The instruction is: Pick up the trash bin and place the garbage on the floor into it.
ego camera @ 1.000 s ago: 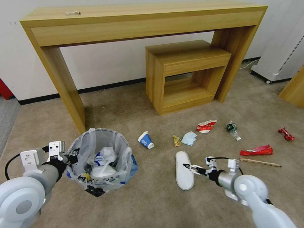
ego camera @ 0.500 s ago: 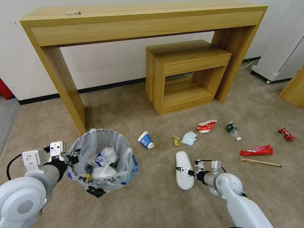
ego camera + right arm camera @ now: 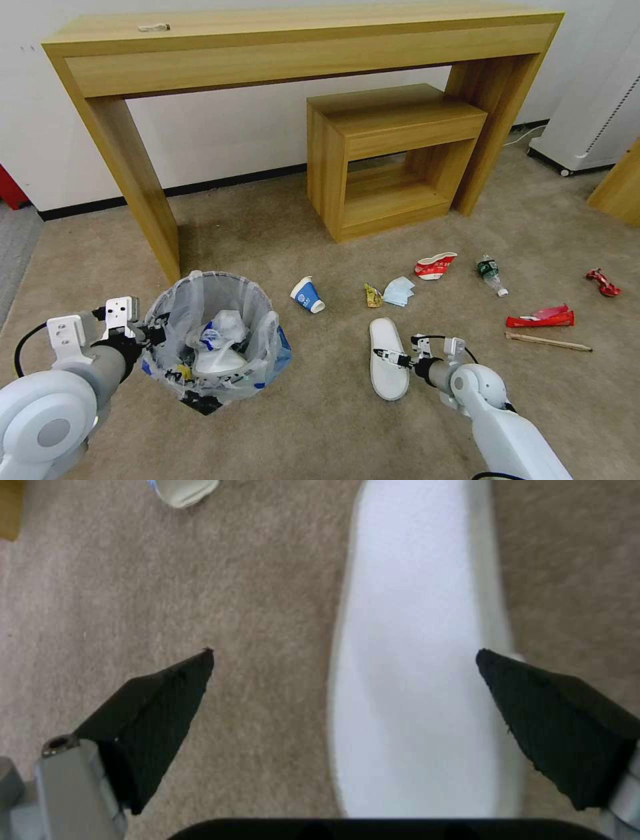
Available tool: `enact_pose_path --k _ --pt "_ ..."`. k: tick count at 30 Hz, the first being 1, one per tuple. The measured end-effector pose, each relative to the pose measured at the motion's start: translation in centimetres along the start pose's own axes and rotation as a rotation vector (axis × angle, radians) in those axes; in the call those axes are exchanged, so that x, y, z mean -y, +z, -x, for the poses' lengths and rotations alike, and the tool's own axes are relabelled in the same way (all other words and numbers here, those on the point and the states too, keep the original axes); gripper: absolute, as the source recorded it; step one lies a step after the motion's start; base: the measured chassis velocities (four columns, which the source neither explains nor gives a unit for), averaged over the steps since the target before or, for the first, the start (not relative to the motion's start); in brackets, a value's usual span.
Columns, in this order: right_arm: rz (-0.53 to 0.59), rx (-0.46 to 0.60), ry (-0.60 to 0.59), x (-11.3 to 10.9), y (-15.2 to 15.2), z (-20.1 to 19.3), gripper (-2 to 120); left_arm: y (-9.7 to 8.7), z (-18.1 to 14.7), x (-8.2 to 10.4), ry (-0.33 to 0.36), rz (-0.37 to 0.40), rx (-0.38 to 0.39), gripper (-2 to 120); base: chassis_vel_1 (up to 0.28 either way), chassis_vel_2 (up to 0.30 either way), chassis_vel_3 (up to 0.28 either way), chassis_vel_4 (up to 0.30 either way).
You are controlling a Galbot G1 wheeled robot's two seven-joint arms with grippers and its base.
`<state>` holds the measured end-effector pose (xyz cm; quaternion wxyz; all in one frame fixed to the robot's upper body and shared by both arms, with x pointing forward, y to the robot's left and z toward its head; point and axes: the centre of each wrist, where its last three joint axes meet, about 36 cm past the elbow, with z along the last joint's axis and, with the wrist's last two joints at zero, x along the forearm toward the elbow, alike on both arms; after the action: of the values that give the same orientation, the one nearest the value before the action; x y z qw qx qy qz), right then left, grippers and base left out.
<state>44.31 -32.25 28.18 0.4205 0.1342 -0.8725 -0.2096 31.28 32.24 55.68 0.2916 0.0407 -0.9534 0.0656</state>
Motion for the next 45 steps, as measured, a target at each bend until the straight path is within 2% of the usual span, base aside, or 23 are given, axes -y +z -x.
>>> enact_pose_path --k 5,16,20,28,31,37,41,44,45 --pt "-0.019 0.005 0.034 1.5 -0.4 -1.7 100 0.0 0.4 -0.2 0.0 -0.002 -0.003 1 0.0 0.0 0.0 0.0" --pt "-0.031 -0.018 0.077 2.5 0.4 -1.0 100 0.0 0.6 -0.1 0.004 -0.003 -0.005 1 0.0 0.0 0.0 0.0" --pt "-0.03 -0.032 0.078 2.3 1.0 0.0 100 0.0 0.6 -0.2 0.004 -0.002 -0.005 1 0.0 0.0 0.0 0.0" --pt "-0.059 -0.071 0.024 0.4 2.0 2.6 100 -0.1 0.5 -0.3 0.0 0.002 -0.002 1 0.0 0.0 0.0 0.0" --pt "-0.068 -0.074 0.017 0.3 2.1 2.7 96 -0.2 0.5 -0.3 0.001 0.004 -0.002 1 0.0 0.0 0.0 0.0" --pt "-0.077 -0.078 0.026 0.7 2.5 2.5 70 -0.2 0.6 -0.4 0.001 0.005 -0.003 1 0.0 0.0 0.0 0.0" --pt "-0.08 -0.075 0.026 0.7 2.5 2.2 62 -0.2 0.6 -0.4 0.001 0.004 -0.003 1 0.0 0.0 0.0 0.0" --pt "-0.088 -0.064 0.031 0.9 2.3 1.7 46 -0.2 0.7 -0.4 0.002 0.006 -0.003 1 0.0 0.0 0.0 0.0" --pt "-0.088 -0.064 0.031 0.9 2.3 1.7 46 -0.2 0.7 -0.4 0.002 0.006 -0.003 1 0.0 0.0 0.0 0.0"
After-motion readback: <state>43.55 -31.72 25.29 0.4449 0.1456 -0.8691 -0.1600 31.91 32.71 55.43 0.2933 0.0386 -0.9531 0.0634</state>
